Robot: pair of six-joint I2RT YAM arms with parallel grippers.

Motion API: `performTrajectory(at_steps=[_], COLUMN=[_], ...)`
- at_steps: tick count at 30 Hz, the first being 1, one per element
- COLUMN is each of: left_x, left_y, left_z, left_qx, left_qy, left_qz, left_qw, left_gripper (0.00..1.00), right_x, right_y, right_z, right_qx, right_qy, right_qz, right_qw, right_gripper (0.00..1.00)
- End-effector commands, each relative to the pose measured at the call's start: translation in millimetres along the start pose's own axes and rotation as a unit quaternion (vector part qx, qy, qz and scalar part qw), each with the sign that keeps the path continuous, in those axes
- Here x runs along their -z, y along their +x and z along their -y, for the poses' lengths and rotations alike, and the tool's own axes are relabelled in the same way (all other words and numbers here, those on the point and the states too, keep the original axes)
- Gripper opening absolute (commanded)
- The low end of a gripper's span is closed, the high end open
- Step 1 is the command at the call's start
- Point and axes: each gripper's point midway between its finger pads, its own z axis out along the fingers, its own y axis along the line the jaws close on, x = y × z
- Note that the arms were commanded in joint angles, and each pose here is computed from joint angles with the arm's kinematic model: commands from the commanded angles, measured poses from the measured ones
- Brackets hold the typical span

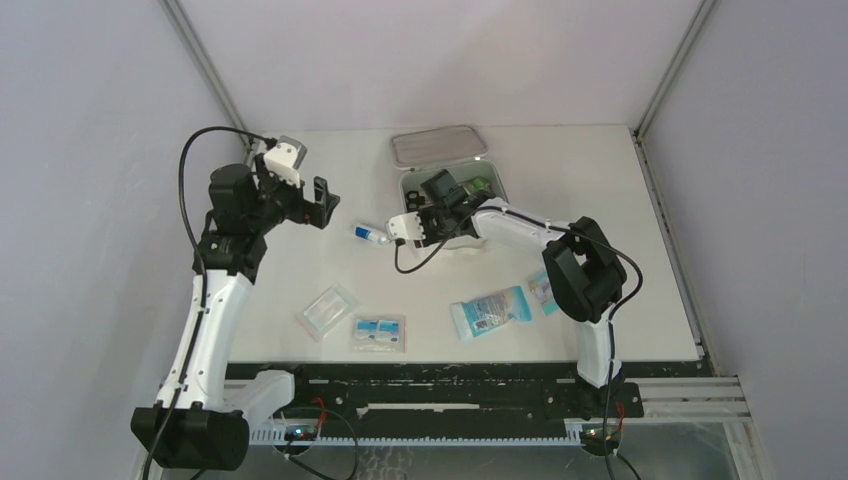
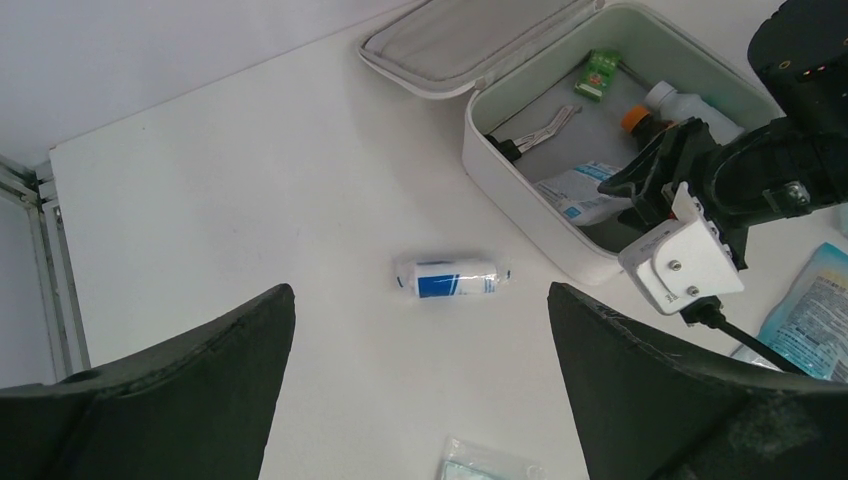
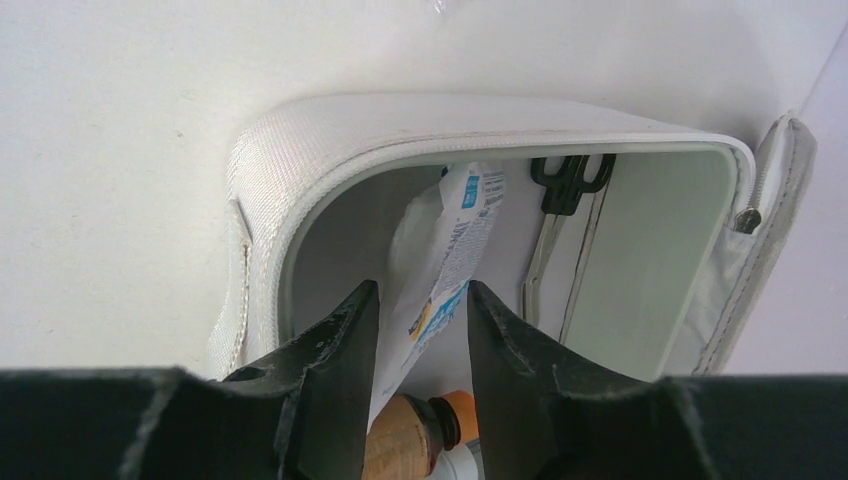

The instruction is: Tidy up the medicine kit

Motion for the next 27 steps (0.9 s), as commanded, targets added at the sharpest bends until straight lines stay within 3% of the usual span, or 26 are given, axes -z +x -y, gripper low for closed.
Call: performTrajectory(at_steps=[1,13,20,27], left_x=[-1,-3,-9,-21], left_y=[-11,-7,1,28], left_z=[-6,-11,-15,-9], left_qx=[-0.018,-0.026,-0.029,-0.041], left_qy=[-0.007,-0.016,-0.019,0.015], left_qz=[0.018,0.009,-0.003,-0.043], left_qw=[1.0,0.999,0.999,0.998], left_gripper=[1.0,1.0,1.0,1.0], right_x=[35,61,86,142], right_y=[-25,-37,-37,-35], right_z=[30,32,47,52], right_qx=[0.003,-0.032,-0.146,-0.269], right_qy=[0.033,0.004,0.016,0.035], right_qz=[0.031,0.061,0.099,0.144], right_qw=[0.999,0.998,0.984,0.952], right_gripper=[0.38,0.4,0.41,0.52])
